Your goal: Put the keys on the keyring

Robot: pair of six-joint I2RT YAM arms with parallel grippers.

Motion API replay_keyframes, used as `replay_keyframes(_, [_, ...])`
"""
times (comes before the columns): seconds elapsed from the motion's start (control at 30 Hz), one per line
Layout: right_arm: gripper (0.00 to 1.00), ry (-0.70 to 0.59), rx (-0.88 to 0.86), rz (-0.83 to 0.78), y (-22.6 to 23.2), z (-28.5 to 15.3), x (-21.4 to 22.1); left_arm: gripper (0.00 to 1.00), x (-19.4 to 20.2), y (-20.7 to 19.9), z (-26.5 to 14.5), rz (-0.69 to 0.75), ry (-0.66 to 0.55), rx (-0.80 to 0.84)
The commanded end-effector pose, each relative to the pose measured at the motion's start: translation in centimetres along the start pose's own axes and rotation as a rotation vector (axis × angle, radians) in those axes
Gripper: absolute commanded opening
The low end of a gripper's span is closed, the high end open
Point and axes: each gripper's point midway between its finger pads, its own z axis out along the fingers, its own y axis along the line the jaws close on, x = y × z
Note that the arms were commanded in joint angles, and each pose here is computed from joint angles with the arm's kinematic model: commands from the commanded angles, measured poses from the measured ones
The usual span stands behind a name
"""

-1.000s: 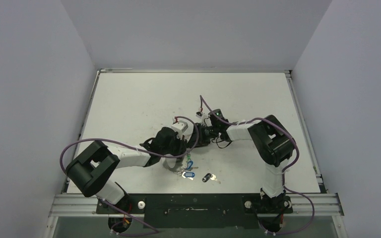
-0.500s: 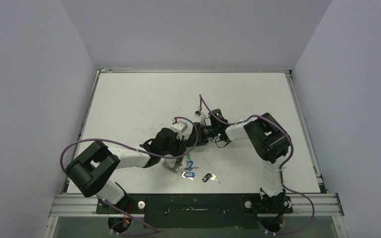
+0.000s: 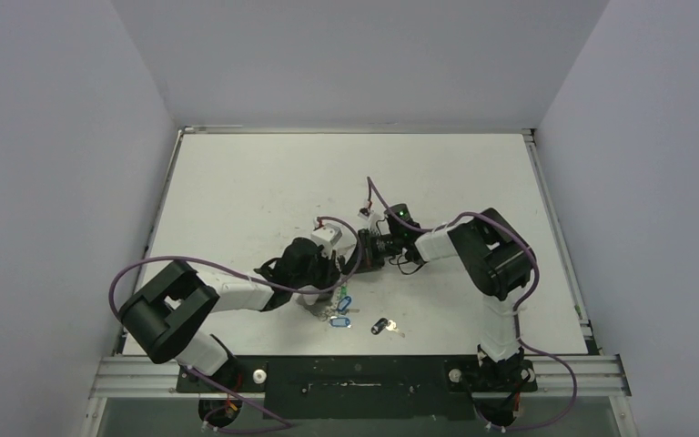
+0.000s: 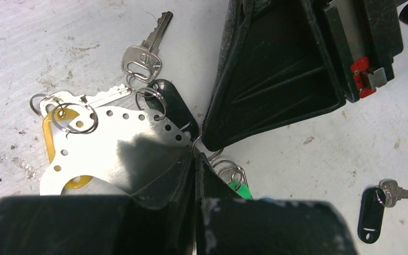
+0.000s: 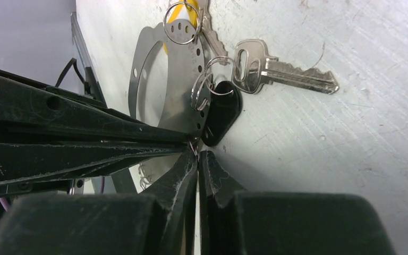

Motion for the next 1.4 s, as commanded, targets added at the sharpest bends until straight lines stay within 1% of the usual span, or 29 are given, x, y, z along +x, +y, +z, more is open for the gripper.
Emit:
replay_keyframes(0.0, [0.0, 0.019, 0.002, -0.123, 2.8, -1.2, -1.0, 0.04, -0.7, -0.1, -1.1, -0.009, -0.057, 0.009])
replay_keyframes(0.03, [0.0, 0.035, 0.025, -0.149, 3.2, -1.6, -1.0, 0.09, -1.5, -0.4, -1.6, -0.01, -0.092, 0.024])
replay_keyframes(0.07, [0.0, 0.043, 0.047, -0.195, 3.6, -2.0, -1.3, 0.17, -2.3, -0.7, -2.1, -0.007, -0.131, 0.039])
replay_keyframes(0.13, [0.0, 0.084, 0.096, -0.256, 4.4, -2.9, -1.0, 0.26, -3.6, -1.1, -3.5, 0.004, -0.215, 0.07])
replay_keyframes(0.2, [0.0, 0.101, 0.134, -0.327, 5.4, -3.7, -1.3, 0.32, -5.0, -1.6, -5.1, 0.039, -0.314, 0.102])
replay_keyframes(0.27, [0.0, 0.09, 0.169, -0.409, 6.5, -4.5, -2.0, 0.38, -6.1, -1.8, -6.9, 0.086, -0.408, 0.125])
replay_keyframes(0.33, [0.0, 0.077, 0.193, -0.471, 7.7, -5.1, -2.3, 0.45, -7.2, -1.9, -8.6, 0.125, -0.491, 0.131])
replay_keyframes(0.4, [0.0, 0.07, 0.202, -0.547, 8.7, -5.5, -2.4, 0.52, -8.0, -1.8, -10.2, 0.167, -0.552, 0.126])
replay_keyframes(0.47, [0.0, 0.074, 0.196, -0.631, 9.7, -5.7, -2.3, 0.55, -8.3, -1.8, -11.4, 0.215, -0.58, 0.12])
replay_keyframes(0.53, [0.0, 0.089, 0.197, -0.72, 10.3, -5.8, -2.0, 0.57, -8.5, -1.8, -12.4, 0.258, -0.6, 0.117])
replay_keyframes(0.6, [0.0, 0.121, 0.138, -0.817, 11.3, -5.7, -1.1, 0.57, -8.7, -1.9, -13.2, 0.295, -0.617, 0.122])
replay_keyframes(0.67, [0.0, 0.139, 0.12, -0.894, 11.7, -5.7, -0.5, 0.57, -8.7, -2.3, -13.9, 0.326, -0.635, 0.138])
replay_keyframes(0.8, [0.0, 0.118, 0.073, -1.015, 12.7, -6.0, 0.0, 0.56, -8.4, -3.2, -14.4, 0.396, -0.656, 0.193])
replay_keyframes(0.87, [0.0, 0.086, 0.041, -1.063, 13.4, -6.2, 0.1, 0.56, -8.2, -3.8, -14.4, 0.42, -0.653, 0.225])
replay_keyframes(1.0, [0.0, 0.015, -0.01, -1.124, 14.3, -6.6, 0.3, 0.55, -7.7, -4.3, -13.6, 0.444, -0.608, 0.258])
replay_keyframes(1.17, [0.0, -0.088, -0.059, -1.111, 15.1, -7.0, -0.3, 0.53, -7.0, -5.2, -12.3, 0.467, -0.555, 0.326])
replay_keyframes(1.27, [0.0, -0.139, -0.104, -1.102, 16.1, -7.4, -1.1, 0.53, -7.3, -5.8, -12.0, 0.469, -0.558, 0.366])
replay_keyframes(1.37, [0.0, -0.154, -0.133, -1.118, 17.1, -7.7, -1.3, 0.55, -8.1, -6.5, -12.1, 0.477, -0.584, 0.404])
